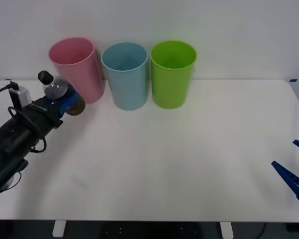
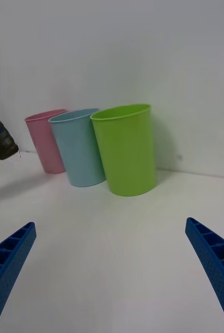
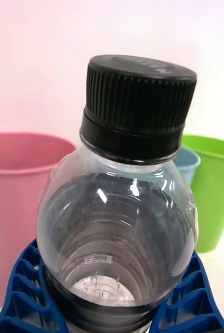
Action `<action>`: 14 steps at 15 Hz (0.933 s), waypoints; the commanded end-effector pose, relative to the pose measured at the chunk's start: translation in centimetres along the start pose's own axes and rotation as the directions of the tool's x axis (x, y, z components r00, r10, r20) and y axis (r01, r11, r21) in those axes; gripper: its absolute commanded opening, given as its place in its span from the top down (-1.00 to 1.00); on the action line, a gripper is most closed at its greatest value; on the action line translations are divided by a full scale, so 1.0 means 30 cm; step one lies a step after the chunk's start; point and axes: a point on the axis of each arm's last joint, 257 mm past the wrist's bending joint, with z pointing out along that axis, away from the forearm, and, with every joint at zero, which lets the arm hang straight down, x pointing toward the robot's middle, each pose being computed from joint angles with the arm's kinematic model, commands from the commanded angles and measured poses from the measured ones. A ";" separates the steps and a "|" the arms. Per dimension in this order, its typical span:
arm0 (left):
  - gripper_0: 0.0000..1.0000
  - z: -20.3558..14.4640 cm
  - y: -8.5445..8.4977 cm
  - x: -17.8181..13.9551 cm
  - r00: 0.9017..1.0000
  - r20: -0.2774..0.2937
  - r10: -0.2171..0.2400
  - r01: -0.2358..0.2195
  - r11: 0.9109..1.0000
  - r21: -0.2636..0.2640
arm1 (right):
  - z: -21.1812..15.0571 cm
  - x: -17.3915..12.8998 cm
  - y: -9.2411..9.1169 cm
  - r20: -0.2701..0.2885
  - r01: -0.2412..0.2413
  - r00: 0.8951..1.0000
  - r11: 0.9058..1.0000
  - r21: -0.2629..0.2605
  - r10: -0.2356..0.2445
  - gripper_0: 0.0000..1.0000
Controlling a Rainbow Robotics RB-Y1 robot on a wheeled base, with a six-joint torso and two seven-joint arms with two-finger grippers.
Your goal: Grasp the object on the table and drop it into the matching bin: aluminum can to the light blue bin, PET bottle to the pink bin.
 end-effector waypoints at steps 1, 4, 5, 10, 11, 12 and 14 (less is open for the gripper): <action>1.00 -0.001 0.001 -0.100 0.999 0.020 -0.046 0.046 0.999 0.022 | 0.000 0.000 0.000 0.000 0.000 1.000 1.000 0.000 0.000 -1.00; 1.00 0.003 0.004 -0.220 0.995 0.033 -0.099 0.097 0.994 0.051 | 0.000 0.000 0.000 0.000 0.000 1.000 1.000 0.000 0.000 -1.00; 1.00 0.010 0.012 -0.251 0.994 0.033 -0.106 0.104 0.993 0.057 | 0.000 0.000 0.000 0.000 0.000 1.000 1.000 0.000 0.000 -1.00; 1.00 0.097 0.060 -0.438 0.989 0.058 -0.133 0.129 0.990 0.064 | 0.000 0.000 0.000 0.000 0.000 1.000 1.000 0.000 0.000 -1.00; 1.00 0.118 0.084 -0.460 0.991 0.060 -0.118 0.114 0.992 0.056 | 0.000 0.000 0.000 0.000 0.000 1.000 1.000 0.000 0.000 -1.00; 1.00 0.140 0.107 -0.472 0.992 0.061 -0.107 0.105 0.993 0.045 | 0.000 0.000 0.000 0.000 0.000 1.000 1.000 0.000 0.000 -1.00; 1.00 0.191 0.157 -0.501 0.996 0.058 -0.075 0.074 0.997 0.018 | 0.000 0.000 0.000 0.000 0.000 1.000 1.000 0.000 0.000 -1.00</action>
